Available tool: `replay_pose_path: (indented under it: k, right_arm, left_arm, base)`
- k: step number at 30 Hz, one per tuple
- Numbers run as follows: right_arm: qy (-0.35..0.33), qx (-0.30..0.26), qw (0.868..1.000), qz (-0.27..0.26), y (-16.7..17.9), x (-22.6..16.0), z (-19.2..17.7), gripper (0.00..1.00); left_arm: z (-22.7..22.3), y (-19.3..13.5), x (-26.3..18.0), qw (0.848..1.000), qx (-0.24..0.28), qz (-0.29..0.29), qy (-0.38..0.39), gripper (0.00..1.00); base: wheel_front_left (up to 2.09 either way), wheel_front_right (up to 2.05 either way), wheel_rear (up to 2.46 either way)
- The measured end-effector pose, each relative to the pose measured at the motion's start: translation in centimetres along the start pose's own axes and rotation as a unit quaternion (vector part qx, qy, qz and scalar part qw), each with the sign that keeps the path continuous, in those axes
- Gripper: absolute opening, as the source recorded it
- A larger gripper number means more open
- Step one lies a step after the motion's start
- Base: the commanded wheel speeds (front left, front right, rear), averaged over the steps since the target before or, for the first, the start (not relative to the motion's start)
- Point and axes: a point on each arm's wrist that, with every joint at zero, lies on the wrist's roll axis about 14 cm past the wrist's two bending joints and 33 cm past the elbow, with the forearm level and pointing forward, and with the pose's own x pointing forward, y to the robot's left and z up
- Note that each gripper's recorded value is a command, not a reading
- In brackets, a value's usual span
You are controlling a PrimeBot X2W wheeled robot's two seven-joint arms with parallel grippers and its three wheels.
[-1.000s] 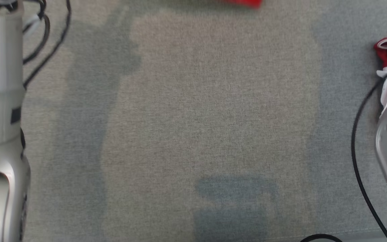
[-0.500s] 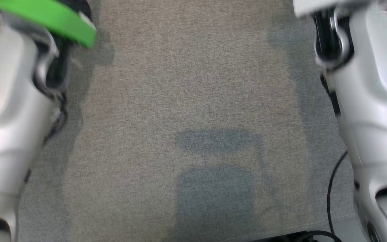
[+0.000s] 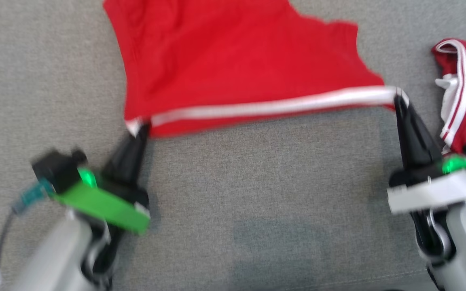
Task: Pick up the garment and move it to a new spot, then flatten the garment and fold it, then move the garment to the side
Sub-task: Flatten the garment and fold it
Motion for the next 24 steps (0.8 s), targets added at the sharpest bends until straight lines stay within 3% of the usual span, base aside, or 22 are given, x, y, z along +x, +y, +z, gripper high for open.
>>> replay_pose_path:
  k: [3, 9, 13, 17, 24]
  right_arm:
    - [0.024, -0.024, 0.999, -0.003, -0.2, -4.2, 0.1, 0.0]
    - [0.033, -0.019, 0.999, -0.026, 0.3, -11.7, 3.1, 0.0]
    - [0.018, 0.0, 0.999, -0.029, 1.2, -14.1, 5.6, 0.0]
    - [-0.006, 0.013, 1.0, 0.001, 2.2, -11.9, 7.9, 0.0]
    - [-0.02, -0.024, 0.997, 0.074, 4.5, -1.5, 11.0, 0.0]
  left_arm:
    - [-2.8, -1.3, -4.4, 0.999, -0.024, 0.026, 0.029, 0.0]
    - [-5.1, -6.2, -10.7, 0.995, -0.063, 0.041, 0.059, 0.0]
    - [-4.3, -8.5, -13.1, 0.991, -0.11, 0.058, 0.05, 0.0]
    - [-2.3, -9.2, -13.2, 0.99, -0.125, 0.064, 0.034, 0.0]
    - [3.3, -8.3, -7.3, 0.99, -0.127, 0.06, -0.002, 0.0]
  base:
    - [0.0, 0.0, 0.0]
    - [0.0, 0.0, 0.0]
    - [0.0, 0.0, 0.0]
    - [0.0, 0.0, 0.0]
    - [0.0, 0.0, 0.0]
